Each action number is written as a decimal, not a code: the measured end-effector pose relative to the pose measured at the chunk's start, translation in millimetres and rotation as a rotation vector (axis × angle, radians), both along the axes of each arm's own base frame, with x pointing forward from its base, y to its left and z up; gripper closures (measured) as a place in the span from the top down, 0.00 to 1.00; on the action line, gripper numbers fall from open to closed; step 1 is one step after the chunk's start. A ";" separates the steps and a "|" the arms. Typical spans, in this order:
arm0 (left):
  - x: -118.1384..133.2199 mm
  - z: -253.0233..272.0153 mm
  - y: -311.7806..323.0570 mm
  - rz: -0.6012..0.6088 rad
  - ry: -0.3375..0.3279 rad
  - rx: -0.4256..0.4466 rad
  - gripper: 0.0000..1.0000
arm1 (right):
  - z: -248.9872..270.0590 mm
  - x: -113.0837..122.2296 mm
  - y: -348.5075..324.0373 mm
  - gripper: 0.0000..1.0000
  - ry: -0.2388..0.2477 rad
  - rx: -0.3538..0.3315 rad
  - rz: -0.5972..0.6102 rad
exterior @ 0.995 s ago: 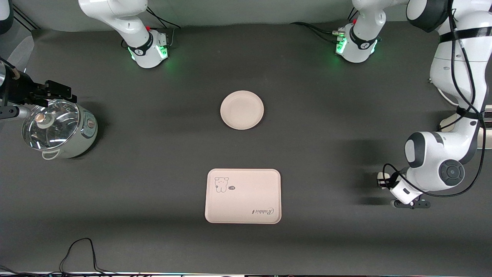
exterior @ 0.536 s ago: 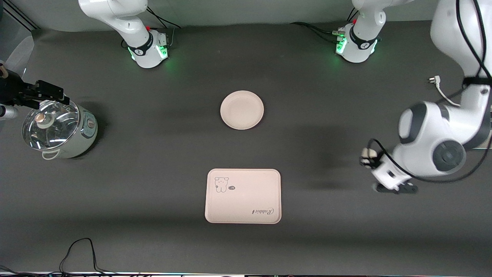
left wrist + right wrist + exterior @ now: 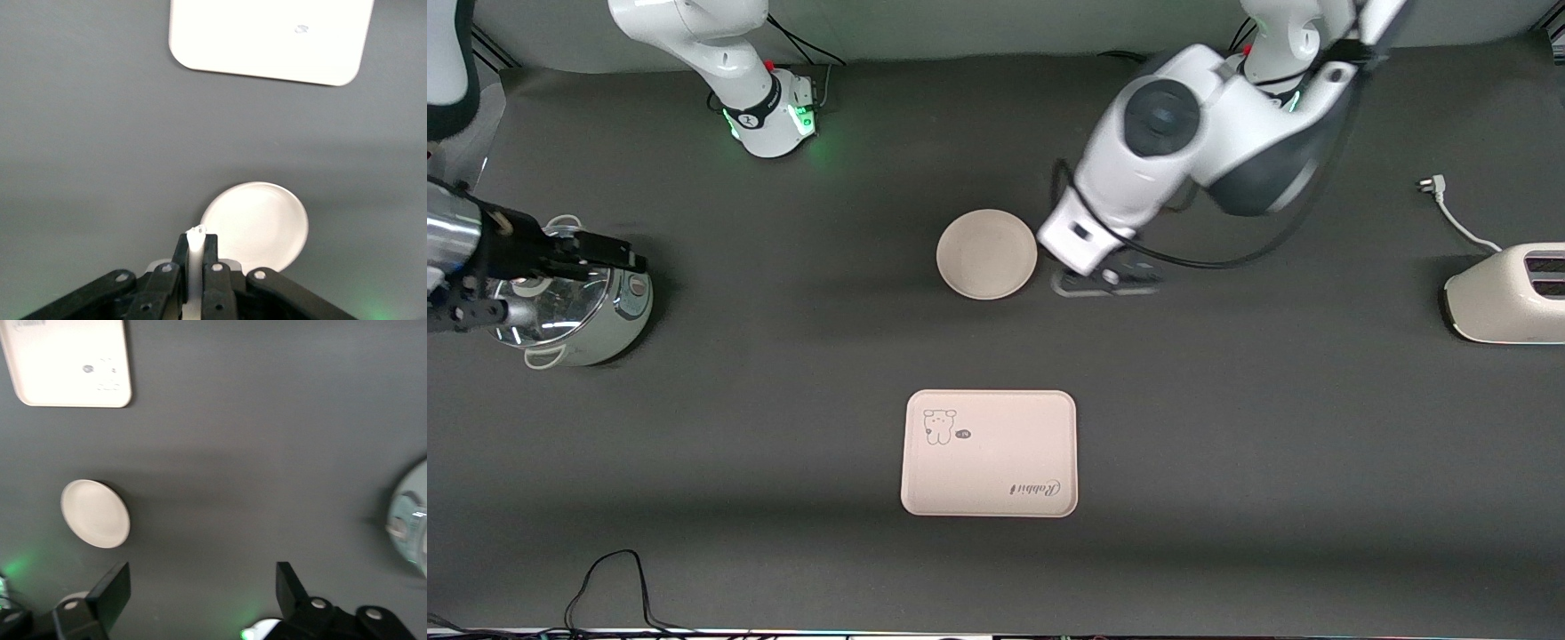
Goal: Place bun in plate and plate on tray
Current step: 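Carry the bun over the plate while the right gripper reaches forward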
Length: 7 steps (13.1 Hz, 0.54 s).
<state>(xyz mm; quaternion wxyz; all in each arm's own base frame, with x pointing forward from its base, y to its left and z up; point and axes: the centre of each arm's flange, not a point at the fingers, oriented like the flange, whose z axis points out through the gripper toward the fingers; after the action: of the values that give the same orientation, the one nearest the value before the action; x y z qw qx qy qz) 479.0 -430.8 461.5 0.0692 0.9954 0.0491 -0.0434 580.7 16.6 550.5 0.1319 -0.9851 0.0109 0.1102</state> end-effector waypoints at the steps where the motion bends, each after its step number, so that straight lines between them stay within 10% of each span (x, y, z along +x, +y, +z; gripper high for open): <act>1: -9.0 -18.4 -18.9 0.012 -0.023 0.002 0.11 | -11.7 7.6 13.2 0.96 0.008 0.022 -0.017; 7: -48.5 -183.7 -100.7 0.042 -0.064 0.027 0.11 | -96.3 42.2 125.1 1.00 0.028 -0.020 -0.082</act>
<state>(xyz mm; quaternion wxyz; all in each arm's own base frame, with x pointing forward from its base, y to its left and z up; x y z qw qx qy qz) 430.5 -531.4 277.8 0.0580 0.9959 0.0685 -0.0093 622.9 141.7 454.2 0.1264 -0.9834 0.0544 0.1186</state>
